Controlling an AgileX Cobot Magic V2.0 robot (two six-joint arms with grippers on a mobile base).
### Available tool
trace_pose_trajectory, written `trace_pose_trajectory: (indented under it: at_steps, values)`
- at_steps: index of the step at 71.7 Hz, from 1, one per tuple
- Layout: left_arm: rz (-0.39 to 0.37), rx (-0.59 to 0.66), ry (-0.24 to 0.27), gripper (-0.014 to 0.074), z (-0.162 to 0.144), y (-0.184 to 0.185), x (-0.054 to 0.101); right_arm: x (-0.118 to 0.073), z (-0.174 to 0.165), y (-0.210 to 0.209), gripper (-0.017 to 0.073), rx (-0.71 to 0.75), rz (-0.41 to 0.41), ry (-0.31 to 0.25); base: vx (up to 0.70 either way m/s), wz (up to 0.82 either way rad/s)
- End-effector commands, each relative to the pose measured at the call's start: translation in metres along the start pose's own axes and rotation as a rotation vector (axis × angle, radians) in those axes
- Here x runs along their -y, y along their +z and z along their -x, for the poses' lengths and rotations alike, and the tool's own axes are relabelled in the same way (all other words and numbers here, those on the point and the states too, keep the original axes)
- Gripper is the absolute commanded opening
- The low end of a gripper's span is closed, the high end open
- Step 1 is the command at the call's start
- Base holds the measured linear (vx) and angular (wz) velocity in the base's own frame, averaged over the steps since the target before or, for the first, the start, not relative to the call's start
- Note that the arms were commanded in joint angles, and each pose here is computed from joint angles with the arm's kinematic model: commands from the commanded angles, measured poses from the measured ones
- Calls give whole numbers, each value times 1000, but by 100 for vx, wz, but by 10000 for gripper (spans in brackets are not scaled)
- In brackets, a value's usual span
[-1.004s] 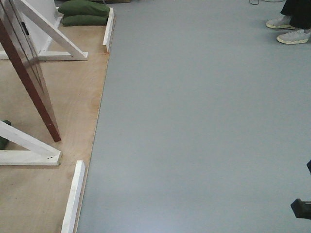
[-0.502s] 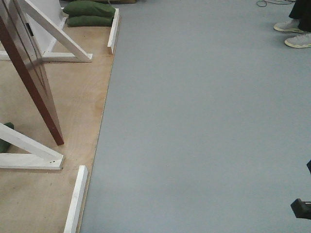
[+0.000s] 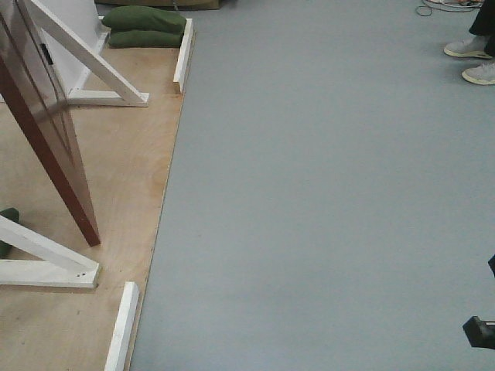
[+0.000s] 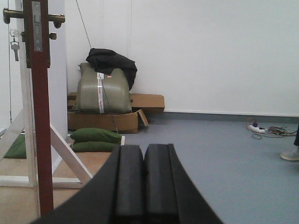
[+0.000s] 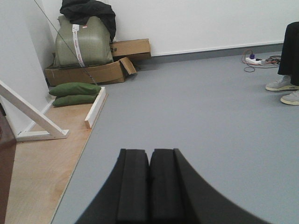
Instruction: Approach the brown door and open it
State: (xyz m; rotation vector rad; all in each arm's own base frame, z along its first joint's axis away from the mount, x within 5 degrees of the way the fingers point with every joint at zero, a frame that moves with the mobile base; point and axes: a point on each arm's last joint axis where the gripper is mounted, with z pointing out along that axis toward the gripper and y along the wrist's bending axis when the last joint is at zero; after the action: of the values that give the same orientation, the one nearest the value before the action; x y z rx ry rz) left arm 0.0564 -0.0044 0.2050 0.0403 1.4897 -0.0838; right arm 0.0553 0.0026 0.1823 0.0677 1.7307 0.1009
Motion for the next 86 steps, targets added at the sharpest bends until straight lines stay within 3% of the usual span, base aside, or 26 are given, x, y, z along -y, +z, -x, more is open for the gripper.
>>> trace_pose_trajectory:
  at_steps: [1,86]
  values:
    - [-1,79,1,11,0,-2,0,0,7,-1,0,86,-1,-14,20,8]
    - [-1,79,1,11,0,-2,0,0,7,-1,0,86,-1,-14,32,6]
